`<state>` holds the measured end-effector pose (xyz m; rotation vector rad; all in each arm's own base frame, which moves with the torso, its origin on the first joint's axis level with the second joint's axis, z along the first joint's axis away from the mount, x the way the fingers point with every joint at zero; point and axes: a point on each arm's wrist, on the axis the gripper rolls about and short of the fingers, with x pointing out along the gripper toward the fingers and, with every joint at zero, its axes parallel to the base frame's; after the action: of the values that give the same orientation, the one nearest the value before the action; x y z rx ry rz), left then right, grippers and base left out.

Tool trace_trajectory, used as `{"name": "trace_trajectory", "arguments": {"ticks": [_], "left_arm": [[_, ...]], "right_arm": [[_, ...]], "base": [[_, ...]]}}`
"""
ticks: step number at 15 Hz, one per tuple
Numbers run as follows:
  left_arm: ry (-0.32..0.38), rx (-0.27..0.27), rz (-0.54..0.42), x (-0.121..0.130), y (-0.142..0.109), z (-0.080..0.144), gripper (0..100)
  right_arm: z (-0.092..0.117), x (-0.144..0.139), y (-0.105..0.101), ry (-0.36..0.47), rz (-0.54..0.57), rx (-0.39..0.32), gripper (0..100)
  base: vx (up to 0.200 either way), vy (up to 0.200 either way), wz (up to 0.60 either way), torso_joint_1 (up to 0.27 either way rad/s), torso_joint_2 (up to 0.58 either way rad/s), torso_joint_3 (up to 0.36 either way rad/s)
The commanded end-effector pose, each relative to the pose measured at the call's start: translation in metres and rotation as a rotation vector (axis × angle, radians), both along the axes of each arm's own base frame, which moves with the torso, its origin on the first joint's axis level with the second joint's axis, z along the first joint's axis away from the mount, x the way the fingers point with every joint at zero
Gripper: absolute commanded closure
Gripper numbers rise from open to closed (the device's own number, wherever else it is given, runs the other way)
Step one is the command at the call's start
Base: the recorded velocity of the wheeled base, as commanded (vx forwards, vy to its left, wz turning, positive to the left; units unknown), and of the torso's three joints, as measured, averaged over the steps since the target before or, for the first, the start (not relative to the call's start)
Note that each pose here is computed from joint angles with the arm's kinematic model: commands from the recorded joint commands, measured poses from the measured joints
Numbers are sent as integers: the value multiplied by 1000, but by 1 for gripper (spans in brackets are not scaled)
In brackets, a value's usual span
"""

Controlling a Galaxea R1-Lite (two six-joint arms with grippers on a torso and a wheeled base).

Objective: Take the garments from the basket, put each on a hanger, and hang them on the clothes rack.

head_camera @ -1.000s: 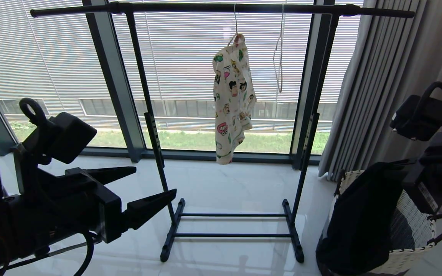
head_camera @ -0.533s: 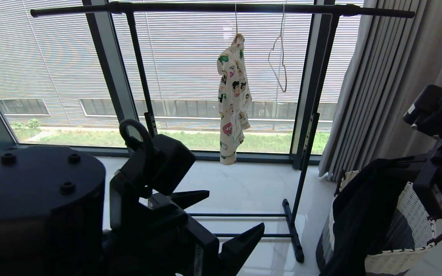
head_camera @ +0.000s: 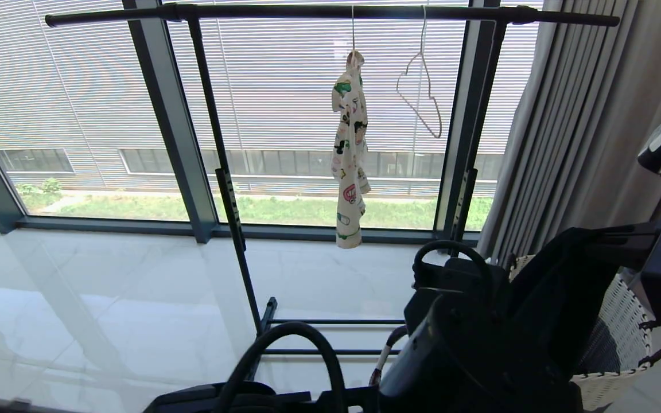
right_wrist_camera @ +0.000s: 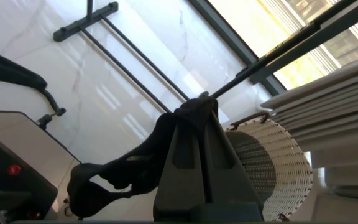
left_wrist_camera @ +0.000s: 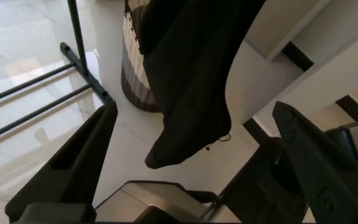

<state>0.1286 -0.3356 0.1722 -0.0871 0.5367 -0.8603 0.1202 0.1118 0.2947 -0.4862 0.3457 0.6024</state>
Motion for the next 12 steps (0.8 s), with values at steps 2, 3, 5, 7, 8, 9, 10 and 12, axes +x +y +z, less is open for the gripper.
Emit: {"name": "trace_trajectory", "arguments": {"ticks": [2,3,5,7,8,9,10,12], "left_arm": [[12,48,51,23,-34,-33,0],[14,56,72,33,-36,-38,0],[25,85,111,49,-34,-52,0],[35,110,136,59,-31,-61,0],[36,118,139,61,-31,-65,0],[44,143,142,64,-31,-74,0],[52,165,146,66,-31,-82,0],[60,182,152,68,-31,-89,100]], "right_arm": [[0,-1,1,4,1,9,100],[0,-1,1,4,0,12,100],[-1,-2,0,4,-2,19,100],[-1,-2,-1,2,-2,21,100],[-1,-2,-1,3,-2,20,100],[-1,-3,-1,2,-2,21,100],[0,-3,-2,0,-2,23,100],[0,-4,-3,-1,-3,26,100]], "base": [[0,0,0,0,0,0],[0,0,0,0,0,0],[0,0,0,0,0,0],[0,0,0,0,0,0],[0,0,0,0,0,0],[0,0,0,0,0,0],[0,0,0,0,0,0],[0,0,0,0,0,0]]}}
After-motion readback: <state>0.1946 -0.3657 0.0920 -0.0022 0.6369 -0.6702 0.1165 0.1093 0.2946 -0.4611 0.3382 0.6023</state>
